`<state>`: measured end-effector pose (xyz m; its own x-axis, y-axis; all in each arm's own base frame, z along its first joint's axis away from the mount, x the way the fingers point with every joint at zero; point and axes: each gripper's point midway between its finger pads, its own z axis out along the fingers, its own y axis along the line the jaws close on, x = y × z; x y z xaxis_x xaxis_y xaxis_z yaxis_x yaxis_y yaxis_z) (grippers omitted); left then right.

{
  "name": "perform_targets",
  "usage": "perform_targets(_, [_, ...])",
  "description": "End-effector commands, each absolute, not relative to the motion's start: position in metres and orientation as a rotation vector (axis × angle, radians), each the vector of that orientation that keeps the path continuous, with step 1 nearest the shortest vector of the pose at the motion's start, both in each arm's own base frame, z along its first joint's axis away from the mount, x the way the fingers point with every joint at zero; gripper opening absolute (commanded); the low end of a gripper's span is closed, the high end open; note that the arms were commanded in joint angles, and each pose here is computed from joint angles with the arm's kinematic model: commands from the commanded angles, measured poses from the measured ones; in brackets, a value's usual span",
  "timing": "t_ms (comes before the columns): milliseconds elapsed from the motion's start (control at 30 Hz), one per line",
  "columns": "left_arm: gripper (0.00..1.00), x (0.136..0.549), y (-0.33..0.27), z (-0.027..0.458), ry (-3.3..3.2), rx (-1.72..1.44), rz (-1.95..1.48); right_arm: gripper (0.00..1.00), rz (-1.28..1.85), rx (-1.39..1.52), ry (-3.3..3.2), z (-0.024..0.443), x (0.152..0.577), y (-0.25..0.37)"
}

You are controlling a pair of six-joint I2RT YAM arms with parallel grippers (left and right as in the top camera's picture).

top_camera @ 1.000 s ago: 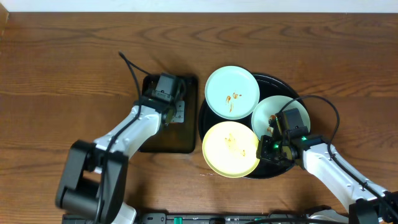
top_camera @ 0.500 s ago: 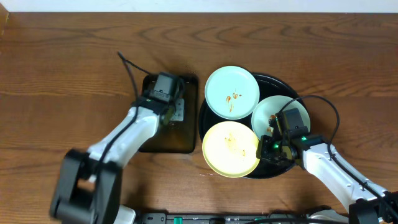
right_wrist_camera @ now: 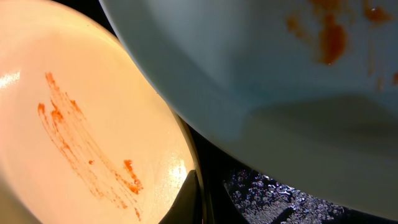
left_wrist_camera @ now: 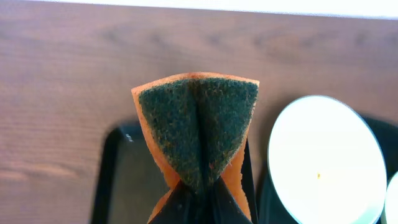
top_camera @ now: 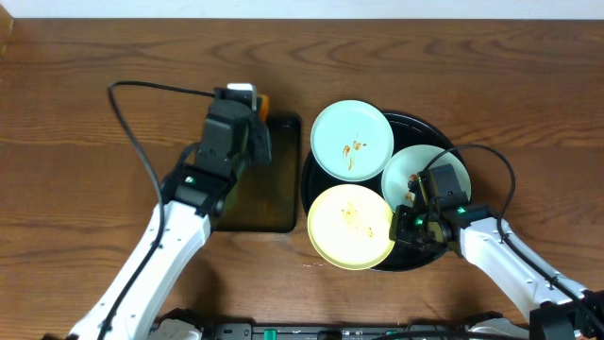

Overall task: Clean dirty plates on tray and stack at the side
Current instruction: 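Lift the sponge with the left gripper above the small tray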

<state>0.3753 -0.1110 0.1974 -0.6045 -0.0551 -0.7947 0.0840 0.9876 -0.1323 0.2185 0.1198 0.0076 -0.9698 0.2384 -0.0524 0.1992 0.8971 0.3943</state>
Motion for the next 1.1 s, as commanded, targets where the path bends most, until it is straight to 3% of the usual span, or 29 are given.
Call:
perform_targets(0, [0.07, 0.379, -0.099, 0.239, 2.069, 0.036, -0.117, 0.01, 0.56, 0.36, 2.965, 0.004, 0.218, 0.117])
perform_targets(333, [0.07, 0.381, -0.1, 0.284, 1.908, 0.089, -0.111, 0.01, 0.56, 0.36, 2.965, 0.004, 0.218, 0.117])
perform_targets(1067, [0.07, 0.38, -0.099, 0.287, 1.898, 0.087, -0.114, 0.01, 0.56, 0.36, 2.965, 0.004, 0.218, 0.117])
